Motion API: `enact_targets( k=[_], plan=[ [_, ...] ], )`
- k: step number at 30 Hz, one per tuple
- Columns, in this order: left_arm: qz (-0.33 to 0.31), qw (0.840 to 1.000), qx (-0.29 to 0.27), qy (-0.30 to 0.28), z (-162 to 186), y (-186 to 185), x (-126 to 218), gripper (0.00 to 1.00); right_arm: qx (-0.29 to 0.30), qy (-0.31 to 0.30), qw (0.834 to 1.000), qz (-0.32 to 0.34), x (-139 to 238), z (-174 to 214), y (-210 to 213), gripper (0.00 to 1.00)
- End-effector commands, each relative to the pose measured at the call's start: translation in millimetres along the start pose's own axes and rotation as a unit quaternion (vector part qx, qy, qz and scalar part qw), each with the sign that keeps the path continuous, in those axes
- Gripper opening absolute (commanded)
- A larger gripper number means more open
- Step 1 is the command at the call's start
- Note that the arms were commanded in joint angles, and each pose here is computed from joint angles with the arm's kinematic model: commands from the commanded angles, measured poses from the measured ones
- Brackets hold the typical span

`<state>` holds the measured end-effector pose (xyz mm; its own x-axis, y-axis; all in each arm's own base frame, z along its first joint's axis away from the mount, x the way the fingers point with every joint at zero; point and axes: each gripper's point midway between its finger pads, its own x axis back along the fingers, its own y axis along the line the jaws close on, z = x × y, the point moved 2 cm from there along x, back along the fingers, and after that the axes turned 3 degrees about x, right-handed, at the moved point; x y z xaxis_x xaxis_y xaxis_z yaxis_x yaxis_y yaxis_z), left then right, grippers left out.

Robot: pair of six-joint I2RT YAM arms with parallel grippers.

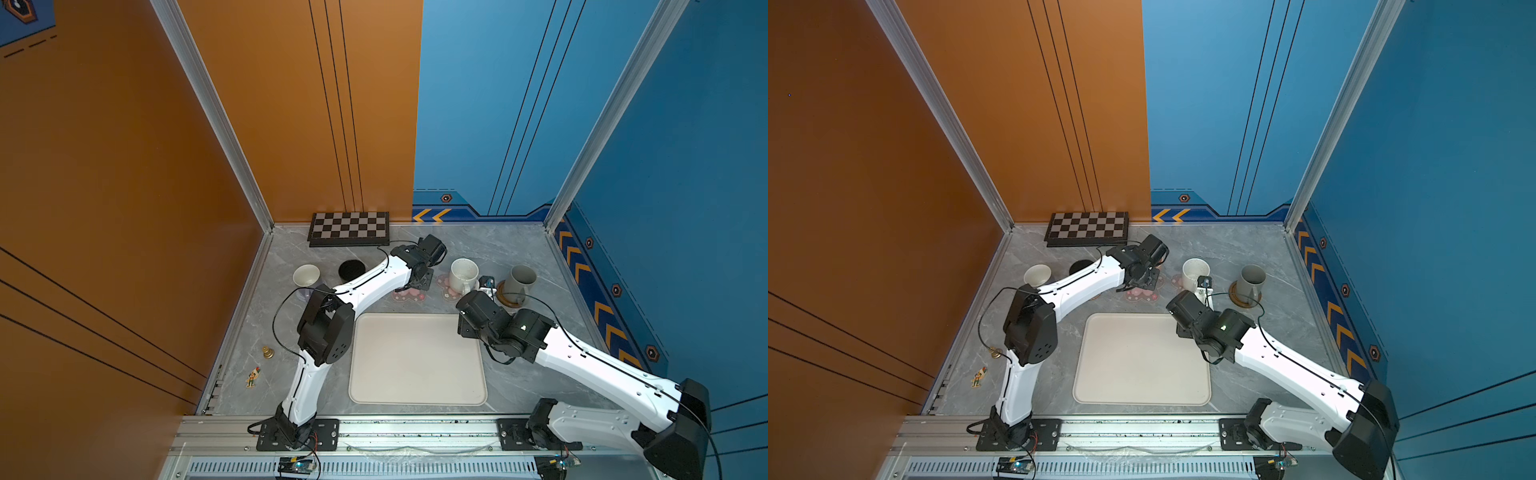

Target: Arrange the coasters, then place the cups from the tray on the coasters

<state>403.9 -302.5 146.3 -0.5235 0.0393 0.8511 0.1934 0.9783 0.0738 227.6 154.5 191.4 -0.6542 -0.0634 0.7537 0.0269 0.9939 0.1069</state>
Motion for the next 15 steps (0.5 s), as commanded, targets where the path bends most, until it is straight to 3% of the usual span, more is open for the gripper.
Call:
enact_targets(
  k=[1,15],
  plan=[
    [0.001,0.997,0.016,-0.074,-34.5,4.7,41.8,0.0,-0.012,-0.027,1.0,-0.001,0.6,-3.5,-5.1,0.66],
    [0.003,0.998,0.055,-0.029,-23.7,9.2,0.5,0.0,-0.005,-0.019,1.0,0.016,-6.5,-6.0,-20.6,0.67]
  ],
)
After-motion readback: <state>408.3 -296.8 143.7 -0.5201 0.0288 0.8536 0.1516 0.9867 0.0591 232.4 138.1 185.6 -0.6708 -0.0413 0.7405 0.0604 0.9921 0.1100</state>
